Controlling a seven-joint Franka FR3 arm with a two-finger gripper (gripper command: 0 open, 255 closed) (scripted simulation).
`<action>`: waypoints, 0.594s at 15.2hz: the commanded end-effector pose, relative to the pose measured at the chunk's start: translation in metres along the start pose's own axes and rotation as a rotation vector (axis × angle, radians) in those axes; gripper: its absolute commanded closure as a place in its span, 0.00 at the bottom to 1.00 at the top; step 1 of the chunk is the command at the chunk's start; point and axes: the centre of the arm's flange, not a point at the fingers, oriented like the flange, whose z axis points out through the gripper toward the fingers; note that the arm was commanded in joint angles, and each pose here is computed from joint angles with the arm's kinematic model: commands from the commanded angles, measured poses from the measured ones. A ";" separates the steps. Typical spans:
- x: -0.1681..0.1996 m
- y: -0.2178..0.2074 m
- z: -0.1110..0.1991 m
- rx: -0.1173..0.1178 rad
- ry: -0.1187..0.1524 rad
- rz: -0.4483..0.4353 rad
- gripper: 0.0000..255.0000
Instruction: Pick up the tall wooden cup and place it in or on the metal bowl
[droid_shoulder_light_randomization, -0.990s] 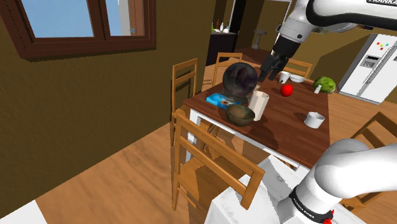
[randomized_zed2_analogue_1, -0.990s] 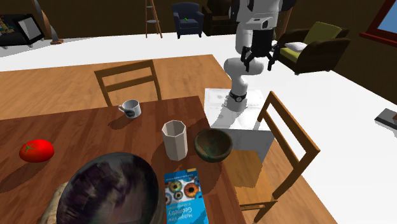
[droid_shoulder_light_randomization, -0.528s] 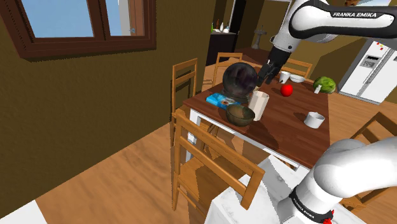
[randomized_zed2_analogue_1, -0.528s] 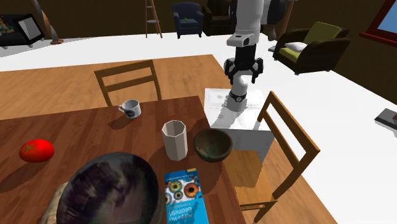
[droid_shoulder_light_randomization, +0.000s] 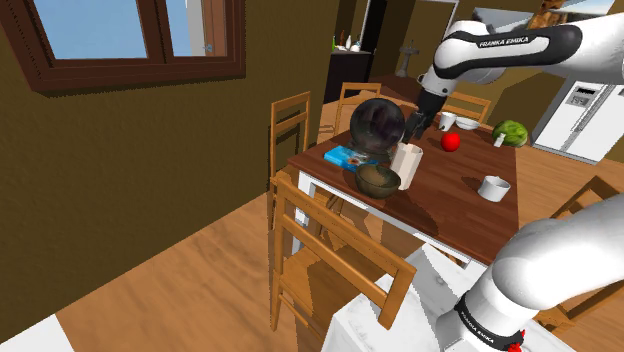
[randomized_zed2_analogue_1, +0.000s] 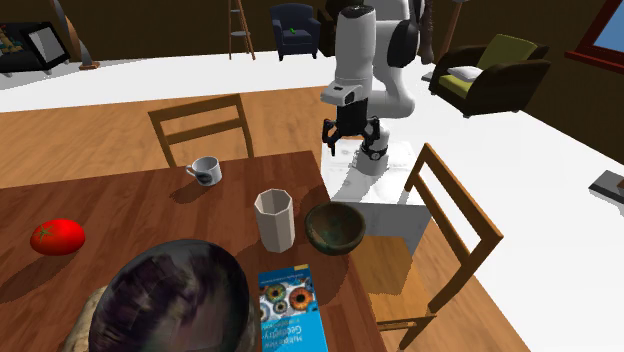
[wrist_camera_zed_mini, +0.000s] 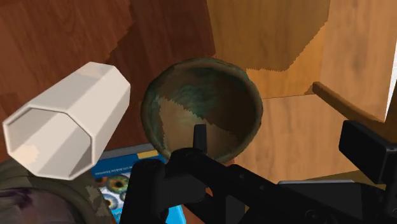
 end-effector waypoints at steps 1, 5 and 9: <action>0.010 0.023 0.012 -0.005 -0.011 -0.008 0.00; 0.027 0.066 0.038 -0.011 -0.033 -0.022 0.00; 0.044 0.109 0.064 -0.017 -0.055 -0.036 0.00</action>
